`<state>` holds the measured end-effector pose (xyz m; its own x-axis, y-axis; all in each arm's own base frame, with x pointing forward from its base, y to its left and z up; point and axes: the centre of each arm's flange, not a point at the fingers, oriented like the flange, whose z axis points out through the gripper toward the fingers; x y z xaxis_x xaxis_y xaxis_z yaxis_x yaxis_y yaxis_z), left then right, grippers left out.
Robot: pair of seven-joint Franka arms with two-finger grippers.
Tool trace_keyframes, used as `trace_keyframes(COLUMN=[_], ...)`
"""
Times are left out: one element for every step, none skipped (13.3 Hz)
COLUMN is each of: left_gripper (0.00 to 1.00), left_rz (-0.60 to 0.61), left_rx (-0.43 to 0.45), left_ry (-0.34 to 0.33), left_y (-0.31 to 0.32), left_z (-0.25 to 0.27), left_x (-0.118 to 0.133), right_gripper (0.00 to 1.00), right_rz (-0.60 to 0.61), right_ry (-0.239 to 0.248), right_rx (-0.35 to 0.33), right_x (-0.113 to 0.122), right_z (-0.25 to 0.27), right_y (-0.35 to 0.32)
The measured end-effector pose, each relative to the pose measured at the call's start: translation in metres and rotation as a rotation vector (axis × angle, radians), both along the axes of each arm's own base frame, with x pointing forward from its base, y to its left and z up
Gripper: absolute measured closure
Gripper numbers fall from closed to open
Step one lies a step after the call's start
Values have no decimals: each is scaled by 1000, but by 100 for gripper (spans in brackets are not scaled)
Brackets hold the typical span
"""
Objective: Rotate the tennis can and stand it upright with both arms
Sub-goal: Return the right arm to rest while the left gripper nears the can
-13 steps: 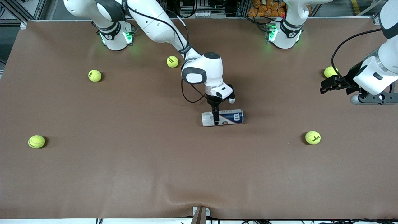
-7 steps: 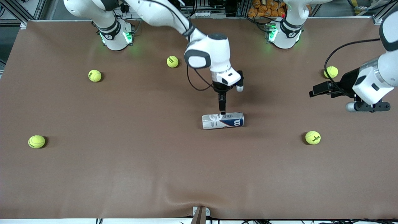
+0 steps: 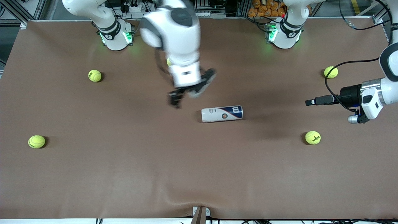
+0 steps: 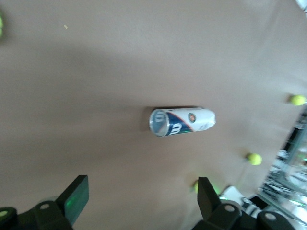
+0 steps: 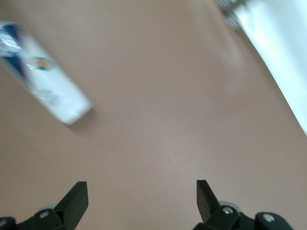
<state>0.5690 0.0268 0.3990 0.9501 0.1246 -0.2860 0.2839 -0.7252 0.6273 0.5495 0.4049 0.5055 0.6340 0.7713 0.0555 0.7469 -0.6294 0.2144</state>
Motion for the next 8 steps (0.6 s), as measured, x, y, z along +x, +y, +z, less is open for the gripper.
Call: trace_keyframes(left_gripper=[0,0,0,0,0,0,0,0], left_rz=[19,33,50,65,75,84,91,95], left_rx=[-53,-98,-137,-166,-187,-206,-220,-227], left_ry=[10,13,15,13,8,0,-3,1], left_y=[1,0,-2,-4,-6,-8,-11,-13], left_z=[-16,-32,-48,-64,-79,-92,-101,-107], left_x=[-7,-15,-23,-31,-40,-48,-54,-59], right_gripper=[0,0,0,0,0,0,0,0], right_rz=[-75,-137,-199,-259,-316,-381,-448,-510], right_ry=[16,30,45,56,64,71,84,101], right_rx=[-5,-13,-24,-30,-32,-34,-30,-21], right_x=[22,38,49,57,61,61,60,57], right_z=[11,18,26,35,48,62,75,85], right_y=[-46,-85,-121,-156,-190,-225,-259,-293])
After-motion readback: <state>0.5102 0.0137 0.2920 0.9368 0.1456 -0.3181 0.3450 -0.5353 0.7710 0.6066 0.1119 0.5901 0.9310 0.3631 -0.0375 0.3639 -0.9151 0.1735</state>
